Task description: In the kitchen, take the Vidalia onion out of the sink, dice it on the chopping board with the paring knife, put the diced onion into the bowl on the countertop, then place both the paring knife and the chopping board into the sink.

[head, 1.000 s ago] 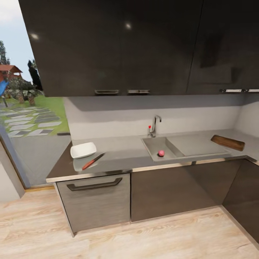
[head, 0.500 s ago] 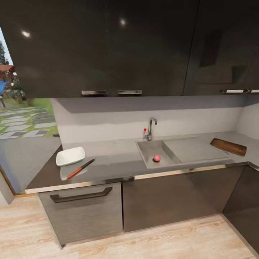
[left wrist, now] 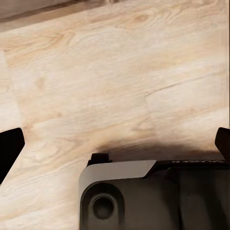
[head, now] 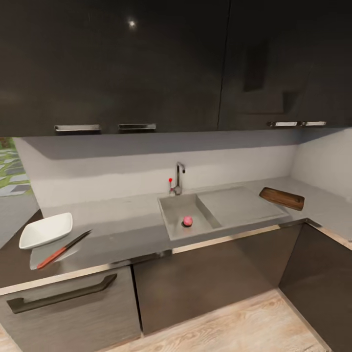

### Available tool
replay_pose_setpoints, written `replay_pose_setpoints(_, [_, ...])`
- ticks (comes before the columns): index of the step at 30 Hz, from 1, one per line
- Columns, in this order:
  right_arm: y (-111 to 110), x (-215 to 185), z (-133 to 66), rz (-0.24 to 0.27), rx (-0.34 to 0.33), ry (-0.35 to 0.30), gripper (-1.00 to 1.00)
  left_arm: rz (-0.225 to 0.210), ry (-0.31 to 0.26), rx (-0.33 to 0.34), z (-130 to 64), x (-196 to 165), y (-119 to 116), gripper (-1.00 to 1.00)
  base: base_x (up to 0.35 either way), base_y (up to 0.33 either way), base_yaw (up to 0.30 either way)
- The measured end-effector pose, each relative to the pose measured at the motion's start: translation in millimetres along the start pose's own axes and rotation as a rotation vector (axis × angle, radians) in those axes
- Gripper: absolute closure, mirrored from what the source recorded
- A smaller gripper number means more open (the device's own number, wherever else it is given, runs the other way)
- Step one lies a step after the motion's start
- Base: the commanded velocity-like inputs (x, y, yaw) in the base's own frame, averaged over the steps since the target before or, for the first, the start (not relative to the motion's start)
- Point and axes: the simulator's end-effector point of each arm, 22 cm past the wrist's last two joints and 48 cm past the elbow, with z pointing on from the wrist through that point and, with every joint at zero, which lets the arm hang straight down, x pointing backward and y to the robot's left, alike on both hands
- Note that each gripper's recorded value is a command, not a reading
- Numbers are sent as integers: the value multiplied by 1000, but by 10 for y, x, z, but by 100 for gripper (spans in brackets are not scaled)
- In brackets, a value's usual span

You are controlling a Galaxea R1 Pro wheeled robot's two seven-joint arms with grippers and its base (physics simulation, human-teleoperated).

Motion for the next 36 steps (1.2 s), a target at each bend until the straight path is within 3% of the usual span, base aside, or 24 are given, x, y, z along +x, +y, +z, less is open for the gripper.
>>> replay_pose_setpoints(12, [0,4,-1,0,0,1,-100,0,0,-1,0,-1,7,-100,237,-202,-296])
replay_pose_setpoints(23, [2,4,1,0,0,1,-100,1,1,-1,2,3,8,-100,33,-26,-289])
replay_pose_setpoints(34, [3,5,1,-1,0,1,-100,-1,-5,4,4,-26,-24,-100,0,0,-41])
replay_pose_setpoints(36, [3,4,2,-1,0,1,-100,-1,-30,5,4,-109,-24,-100,0,0,-1])
